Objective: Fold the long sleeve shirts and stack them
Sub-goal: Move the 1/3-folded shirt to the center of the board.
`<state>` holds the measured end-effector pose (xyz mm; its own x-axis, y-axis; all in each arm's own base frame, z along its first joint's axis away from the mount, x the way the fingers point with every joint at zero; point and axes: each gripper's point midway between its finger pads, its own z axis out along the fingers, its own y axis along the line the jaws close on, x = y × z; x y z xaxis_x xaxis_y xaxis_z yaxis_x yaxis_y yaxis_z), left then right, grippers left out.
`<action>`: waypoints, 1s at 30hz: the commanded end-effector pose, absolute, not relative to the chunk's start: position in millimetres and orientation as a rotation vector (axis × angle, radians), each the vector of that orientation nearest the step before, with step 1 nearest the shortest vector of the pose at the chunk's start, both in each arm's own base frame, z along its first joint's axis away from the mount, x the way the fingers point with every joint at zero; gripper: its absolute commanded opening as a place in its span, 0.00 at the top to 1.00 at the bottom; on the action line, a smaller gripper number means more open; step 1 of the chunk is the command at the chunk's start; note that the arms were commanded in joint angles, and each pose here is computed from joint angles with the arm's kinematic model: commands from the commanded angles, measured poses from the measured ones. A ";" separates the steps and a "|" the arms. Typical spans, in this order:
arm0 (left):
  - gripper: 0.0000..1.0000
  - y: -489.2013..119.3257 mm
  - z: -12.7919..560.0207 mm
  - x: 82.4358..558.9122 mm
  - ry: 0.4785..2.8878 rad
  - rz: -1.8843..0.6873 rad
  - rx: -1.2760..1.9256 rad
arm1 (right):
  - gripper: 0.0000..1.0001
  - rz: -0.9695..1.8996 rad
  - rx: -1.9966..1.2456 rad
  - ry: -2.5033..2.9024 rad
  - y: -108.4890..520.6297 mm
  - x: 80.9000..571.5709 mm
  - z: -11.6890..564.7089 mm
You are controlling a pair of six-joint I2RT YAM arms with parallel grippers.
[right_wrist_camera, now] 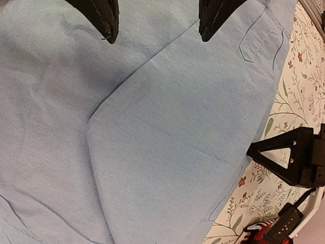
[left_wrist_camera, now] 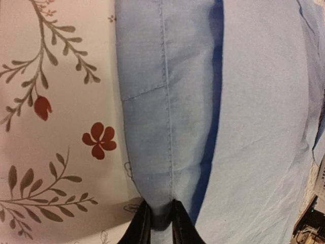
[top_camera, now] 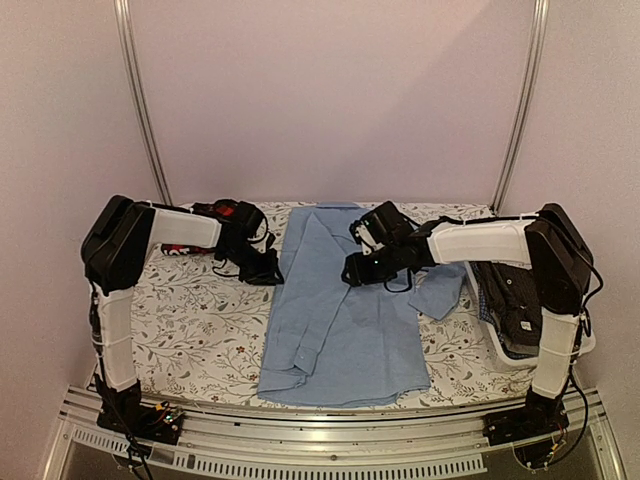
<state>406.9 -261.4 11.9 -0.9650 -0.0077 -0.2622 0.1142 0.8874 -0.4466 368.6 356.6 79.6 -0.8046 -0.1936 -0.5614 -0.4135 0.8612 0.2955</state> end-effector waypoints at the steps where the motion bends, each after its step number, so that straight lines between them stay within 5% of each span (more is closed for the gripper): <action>1: 0.93 -248.8 -10.3 404.9 2.845 -0.597 0.055 | 0.48 0.531 -0.399 2.471 347.3 371.1 94.8; 3: 1.00 -241.5 -14.5 401.3 2.859 -0.565 0.057 | 0.48 0.527 -0.394 2.467 345.8 370.9 96.7; 14: 1.00 -179.5 -15.7 402.0 2.877 -0.450 0.021 | 0.48 0.447 -0.363 2.460 330.6 371.8 98.9; 26: 1.00 -179.3 -5.9 401.4 2.865 -0.492 0.007 | 0.46 0.334 -0.279 2.489 289.2 359.1 98.0; 30: 0.88 -180.5 11.4 408.9 2.822 -0.495 0.012 | 0.44 0.272 -0.239 2.509 268.7 347.5 98.1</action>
<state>421.2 -194.8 8.6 -0.9542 -0.0423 -0.2963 0.0773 0.9216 -0.3805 353.4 293.0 85.7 -0.8056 -0.1480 -0.5736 -0.2953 0.9398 0.1722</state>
